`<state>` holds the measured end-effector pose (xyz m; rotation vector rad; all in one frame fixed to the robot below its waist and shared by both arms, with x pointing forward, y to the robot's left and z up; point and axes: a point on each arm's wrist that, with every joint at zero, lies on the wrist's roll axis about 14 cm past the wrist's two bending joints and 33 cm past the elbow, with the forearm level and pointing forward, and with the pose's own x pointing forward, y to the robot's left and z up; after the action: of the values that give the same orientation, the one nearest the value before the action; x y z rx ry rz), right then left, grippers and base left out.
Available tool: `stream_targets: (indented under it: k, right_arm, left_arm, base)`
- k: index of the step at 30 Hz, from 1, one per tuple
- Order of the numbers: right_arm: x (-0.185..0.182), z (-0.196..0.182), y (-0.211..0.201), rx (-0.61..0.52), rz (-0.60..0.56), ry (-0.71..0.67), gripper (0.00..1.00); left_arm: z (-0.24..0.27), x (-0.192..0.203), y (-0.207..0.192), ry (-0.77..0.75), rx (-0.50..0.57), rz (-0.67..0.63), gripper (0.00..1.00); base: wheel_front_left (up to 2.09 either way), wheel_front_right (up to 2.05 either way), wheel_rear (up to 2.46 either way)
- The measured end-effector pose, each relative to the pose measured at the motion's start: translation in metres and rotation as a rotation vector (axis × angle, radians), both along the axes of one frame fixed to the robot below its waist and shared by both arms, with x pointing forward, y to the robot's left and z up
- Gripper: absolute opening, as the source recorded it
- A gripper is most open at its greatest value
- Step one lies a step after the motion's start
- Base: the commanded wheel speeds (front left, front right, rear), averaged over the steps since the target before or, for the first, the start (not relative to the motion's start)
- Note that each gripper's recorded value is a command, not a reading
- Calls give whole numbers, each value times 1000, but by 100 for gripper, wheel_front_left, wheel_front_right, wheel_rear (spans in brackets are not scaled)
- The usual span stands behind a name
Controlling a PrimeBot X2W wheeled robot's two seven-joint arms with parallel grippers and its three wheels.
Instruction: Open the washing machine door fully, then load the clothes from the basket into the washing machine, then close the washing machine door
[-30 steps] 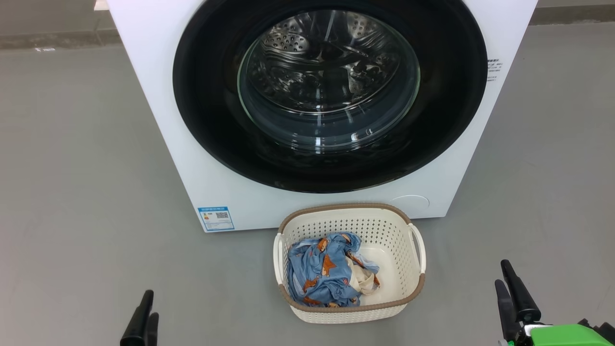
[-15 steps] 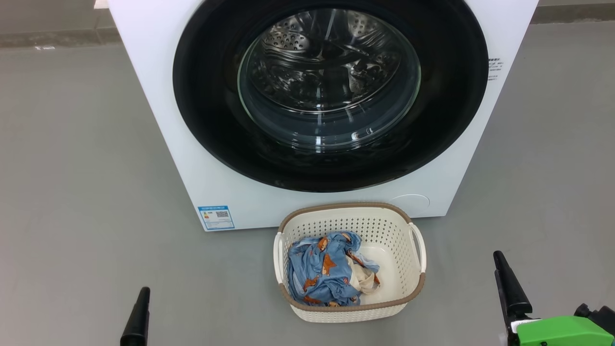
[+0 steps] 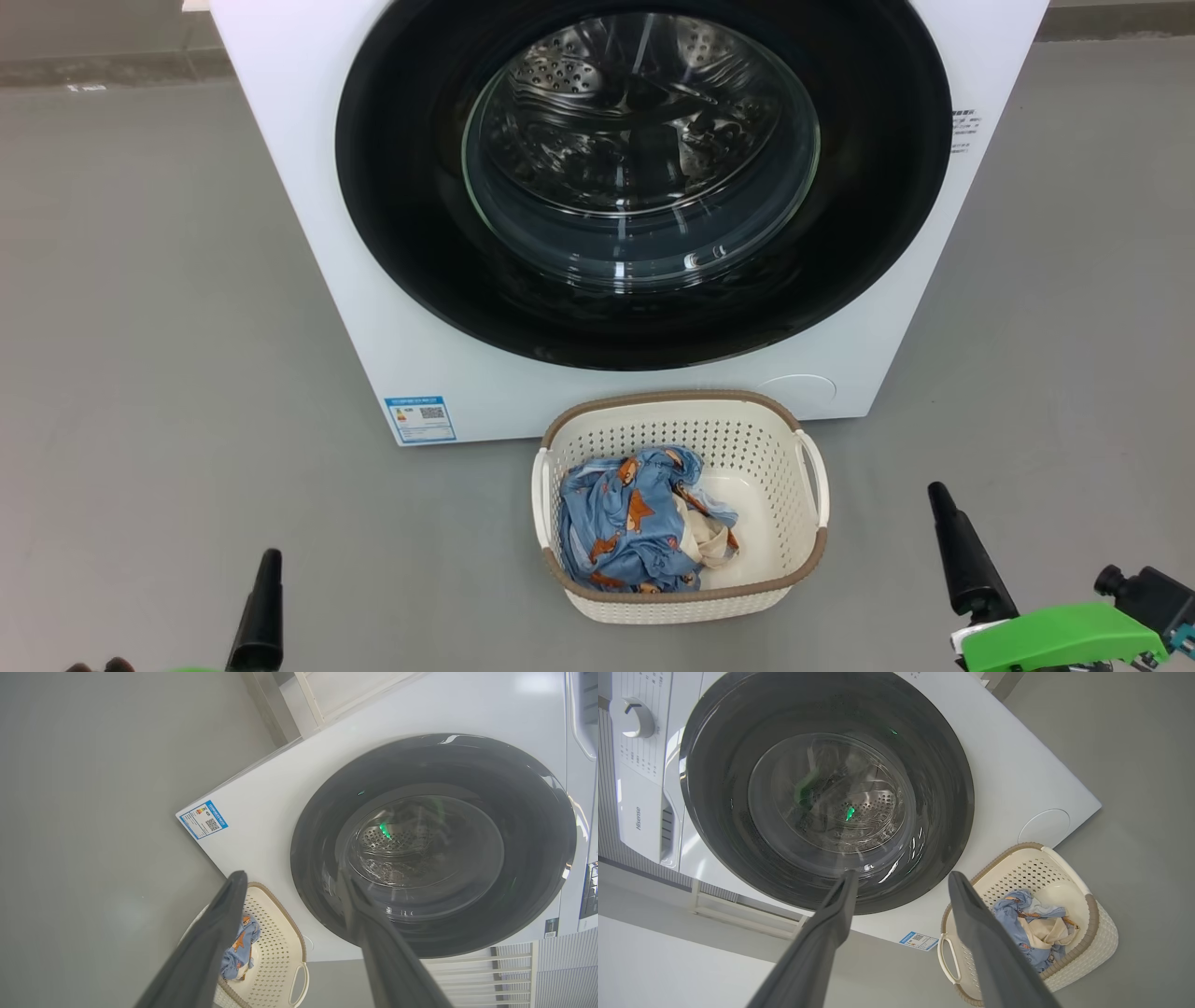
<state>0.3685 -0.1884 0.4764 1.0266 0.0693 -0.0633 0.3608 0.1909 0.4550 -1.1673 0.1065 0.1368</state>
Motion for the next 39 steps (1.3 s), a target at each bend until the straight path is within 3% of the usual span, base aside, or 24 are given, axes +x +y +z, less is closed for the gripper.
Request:
stream_targets:
  k: [11, 39]
  right_arm:
    - [1, 4, 7, -194, 50, -15, 100]
    - [2, 8, 16, -552, 106, -64, 100]
  left_arm:
    - [7, 1, 0, -18, 206, -31, 100]
    - [32, 3, -7, -116, 733, -139, 100]
  base:
    - [0, 0, 0]
    - [0, 0, 0]
